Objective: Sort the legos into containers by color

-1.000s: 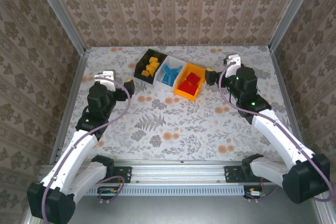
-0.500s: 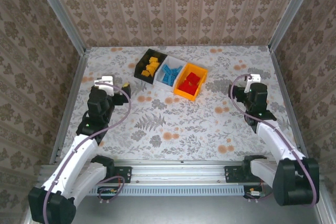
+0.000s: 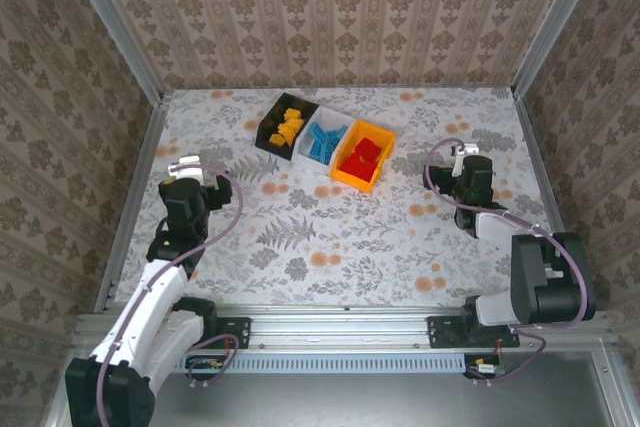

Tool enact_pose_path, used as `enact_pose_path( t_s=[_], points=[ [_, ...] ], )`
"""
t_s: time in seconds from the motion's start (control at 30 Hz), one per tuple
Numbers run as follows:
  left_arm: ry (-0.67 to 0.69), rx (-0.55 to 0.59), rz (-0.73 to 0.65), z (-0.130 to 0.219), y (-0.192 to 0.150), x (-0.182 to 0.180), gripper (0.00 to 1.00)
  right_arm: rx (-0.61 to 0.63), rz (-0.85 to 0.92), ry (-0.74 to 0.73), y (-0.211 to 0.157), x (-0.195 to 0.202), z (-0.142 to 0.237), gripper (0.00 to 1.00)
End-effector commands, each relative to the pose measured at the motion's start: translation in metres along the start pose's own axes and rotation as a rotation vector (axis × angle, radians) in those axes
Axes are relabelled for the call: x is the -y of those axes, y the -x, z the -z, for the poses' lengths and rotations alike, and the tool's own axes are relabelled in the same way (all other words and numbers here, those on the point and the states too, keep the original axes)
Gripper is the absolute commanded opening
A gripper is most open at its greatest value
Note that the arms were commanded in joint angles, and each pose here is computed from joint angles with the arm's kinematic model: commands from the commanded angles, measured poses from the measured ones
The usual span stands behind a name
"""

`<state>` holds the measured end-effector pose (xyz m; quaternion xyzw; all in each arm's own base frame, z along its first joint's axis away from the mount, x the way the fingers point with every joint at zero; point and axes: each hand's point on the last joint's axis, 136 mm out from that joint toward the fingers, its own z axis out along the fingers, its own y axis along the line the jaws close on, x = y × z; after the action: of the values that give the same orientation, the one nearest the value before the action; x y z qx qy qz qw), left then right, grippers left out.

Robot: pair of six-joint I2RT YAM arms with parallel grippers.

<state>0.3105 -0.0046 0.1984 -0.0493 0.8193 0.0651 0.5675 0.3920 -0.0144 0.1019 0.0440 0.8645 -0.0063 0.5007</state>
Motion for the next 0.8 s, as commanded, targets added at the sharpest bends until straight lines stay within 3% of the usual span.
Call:
enact_pose_path(
  t_s=[0.0, 0.4, 0.77],
  points=[
    [0.064, 0.007, 0.035, -0.013, -0.005, -0.014, 1.00, 0.065, -0.023, 0.029, 0.020, -0.004, -0.006, 1.00],
    [0.033, -0.085, -0.053, -0.090, -0.044, -0.011, 1.00, 0.041, -0.048, 0.025, 0.013, -0.001, -0.010, 1.00],
    [-0.057, -0.119, -0.110, -0.126, -0.052, 0.007, 1.00, 0.021, -0.049, 0.024, 0.013, -0.001, -0.014, 1.00]
  ],
)
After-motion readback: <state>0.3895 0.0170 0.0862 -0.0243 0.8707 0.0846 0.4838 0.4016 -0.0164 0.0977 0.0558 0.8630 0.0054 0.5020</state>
